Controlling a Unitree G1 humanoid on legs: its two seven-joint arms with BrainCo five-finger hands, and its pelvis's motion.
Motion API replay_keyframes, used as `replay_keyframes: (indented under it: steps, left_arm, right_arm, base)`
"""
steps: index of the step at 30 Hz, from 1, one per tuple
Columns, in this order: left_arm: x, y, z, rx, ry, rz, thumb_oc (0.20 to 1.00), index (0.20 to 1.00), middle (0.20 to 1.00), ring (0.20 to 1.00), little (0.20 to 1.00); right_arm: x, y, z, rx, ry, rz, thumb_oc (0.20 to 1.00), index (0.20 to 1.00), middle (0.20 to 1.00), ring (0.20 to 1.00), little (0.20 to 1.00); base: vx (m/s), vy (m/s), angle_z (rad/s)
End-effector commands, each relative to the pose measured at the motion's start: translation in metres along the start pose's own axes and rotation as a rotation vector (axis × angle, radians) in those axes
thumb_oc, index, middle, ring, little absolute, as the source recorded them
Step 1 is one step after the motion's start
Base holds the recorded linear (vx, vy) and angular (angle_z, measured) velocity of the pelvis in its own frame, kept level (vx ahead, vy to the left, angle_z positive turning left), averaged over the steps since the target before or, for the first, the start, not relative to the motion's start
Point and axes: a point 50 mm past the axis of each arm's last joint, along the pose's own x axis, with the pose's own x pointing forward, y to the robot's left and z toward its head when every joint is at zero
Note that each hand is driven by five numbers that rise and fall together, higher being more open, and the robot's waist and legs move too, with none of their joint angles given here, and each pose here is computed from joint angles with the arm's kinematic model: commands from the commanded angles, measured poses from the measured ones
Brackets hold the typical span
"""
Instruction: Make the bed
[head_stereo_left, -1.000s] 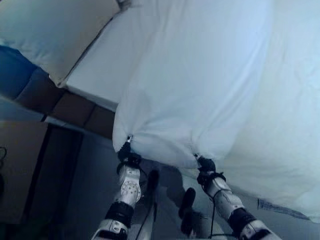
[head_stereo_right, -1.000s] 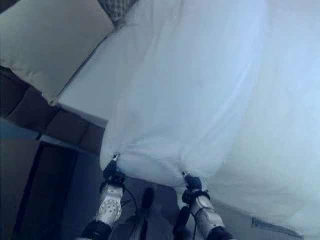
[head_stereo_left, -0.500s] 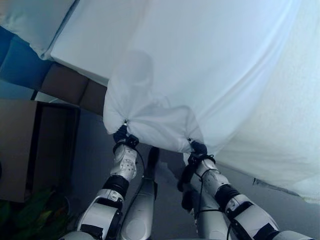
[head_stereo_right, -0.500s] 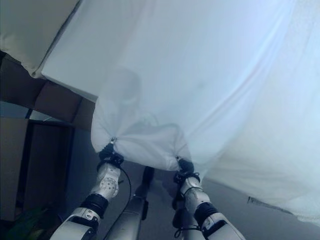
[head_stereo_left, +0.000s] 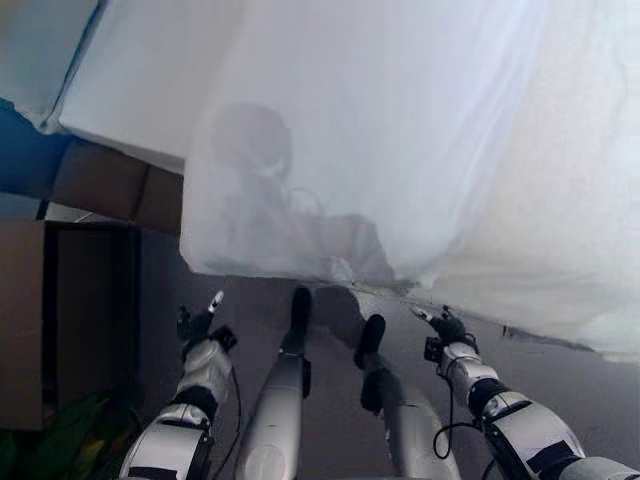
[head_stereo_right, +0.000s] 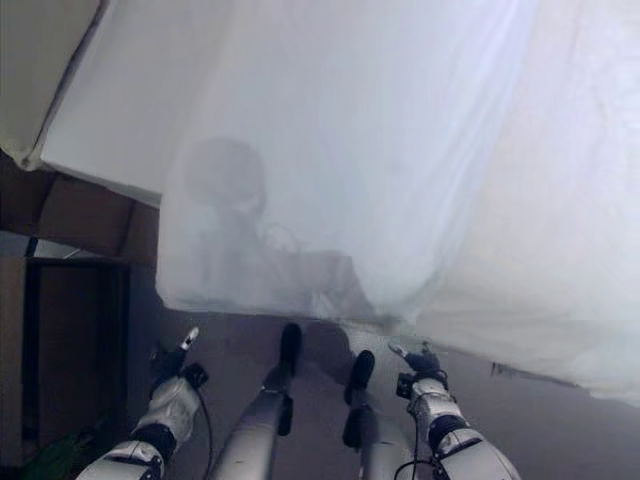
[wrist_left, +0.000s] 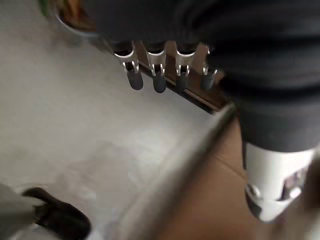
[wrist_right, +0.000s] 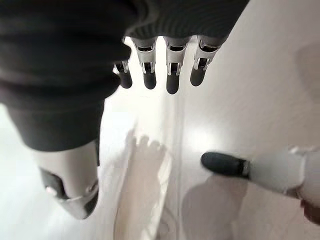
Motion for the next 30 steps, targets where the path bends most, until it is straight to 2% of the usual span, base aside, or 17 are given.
replay_keyframes:
  steps: [1,5,7,9,10,12,13,16,17,18,19,21,25,30]
  left_arm:
    - [-0.001,0.009,-0.010,-0.044,0.036,0.043,1.000,1.000,1.000,1.000,1.000]
    - [-0.005,0.012,-0.022,-0.101,0.080,0.060,1.000,1.000,1.000,1.000,1.000]
    - [-0.008,0.008,-0.022,-0.189,0.081,0.071,1.000,1.000,1.000,1.000,1.000]
    - [-0.008,0.005,-0.017,-0.239,0.062,0.069,1.000,1.000,1.000,1.000,1.000]
    - [-0.013,-0.010,0.011,-0.373,-0.053,-0.009,1.000,1.000,1.000,1.000,1.000]
    - [-0.021,-0.020,0.035,-0.443,-0.152,-0.119,1.000,1.000,1.000,1.000,1.000]
    - [-0.031,-0.028,0.057,-0.459,-0.254,-0.219,1.000,1.000,1.000,1.000,1.000]
    - [-0.051,-0.035,0.095,-0.408,-0.453,-0.383,1.000,1.000,1.000,1.000,1.000]
    - [-0.051,-0.035,0.095,-0.407,-0.453,-0.382,1.000,1.000,1.000,1.000,1.000]
    - [-0.078,-0.044,0.137,-0.421,-0.646,-0.575,1.000,1.000,1.000,1.000,1.000]
    - [-0.078,-0.044,0.136,-0.421,-0.645,-0.575,1.000,1.000,1.000,1.000,1.000]
    - [-0.119,-0.054,0.182,-0.538,-0.840,-0.792,1.000,1.000,1.000,1.000,1.000]
    - [-0.174,-0.058,0.235,-0.605,-1.120,-1.033,1.000,1.000,1.000,1.000,1.000]
    - [-0.220,-0.072,0.267,-0.661,-1.278,-1.243,1.000,1.000,1.000,1.000,1.000]
  right_arm:
    - [-0.001,-0.018,-0.018,0.053,0.049,-0.058,1.000,1.000,1.000,1.000,1.000]
    - [-0.002,-0.027,-0.022,0.205,0.056,-0.096,1.000,1.000,1.000,1.000,1.000]
    - [-0.003,-0.022,-0.010,0.403,0.007,-0.117,1.000,1.000,1.000,1.000,1.000]
    - [-0.004,-0.015,-0.003,0.436,-0.025,-0.093,1.000,1.000,1.000,1.000,1.000]
    - [-0.011,0.006,0.023,0.436,-0.146,0.028,1.000,1.000,1.000,1.000,1.000]
    - [-0.024,0.020,0.055,0.437,-0.306,0.162,1.000,1.000,1.000,1.000,1.000]
    - [-0.036,0.024,0.075,0.451,-0.416,0.240,1.000,1.000,1.000,1.000,1.000]
    - [-0.063,0.027,0.118,0.432,-0.660,0.363,1.000,1.000,1.000,1.000,1.000]
    - [-0.063,0.027,0.118,0.432,-0.660,0.362,1.000,1.000,1.000,1.000,1.000]
    - [-0.087,0.031,0.150,0.517,-0.809,0.491,1.000,1.000,1.000,1.000,1.000]
    - [-0.087,0.031,0.150,0.517,-0.809,0.492,1.000,1.000,1.000,1.000,1.000]
    - [-0.119,0.049,0.179,0.673,-0.908,0.745,1.000,1.000,1.000,1.000,1.000]
    - [-0.170,0.069,0.220,0.675,-1.080,1.097,1.000,1.000,1.000,1.000,1.000]
    - [-0.219,0.095,0.253,0.618,-1.191,1.374,1.000,1.000,1.000,1.000,1.000]
  base:
    - [-0.02,-0.041,-0.15]
    - [-0.03,-0.092,-0.17]
    - [-0.02,-0.088,-0.14]
    - [-0.02,-0.076,-0.12]
    - [-0.03,-0.123,-0.13]
    - [-0.02,-0.110,-0.22]
    - [-0.01,-0.089,-0.18]
    - [0.00,-0.052,-0.04]
    - [0.01,-0.029,-0.04]
    - [0.01,-0.012,-0.04]
    - [0.00,0.000,0.00]
    - [0.02,-0.014,-0.03]
    - [0.00,-0.004,0.01]
    - [0.03,0.003,-0.01]
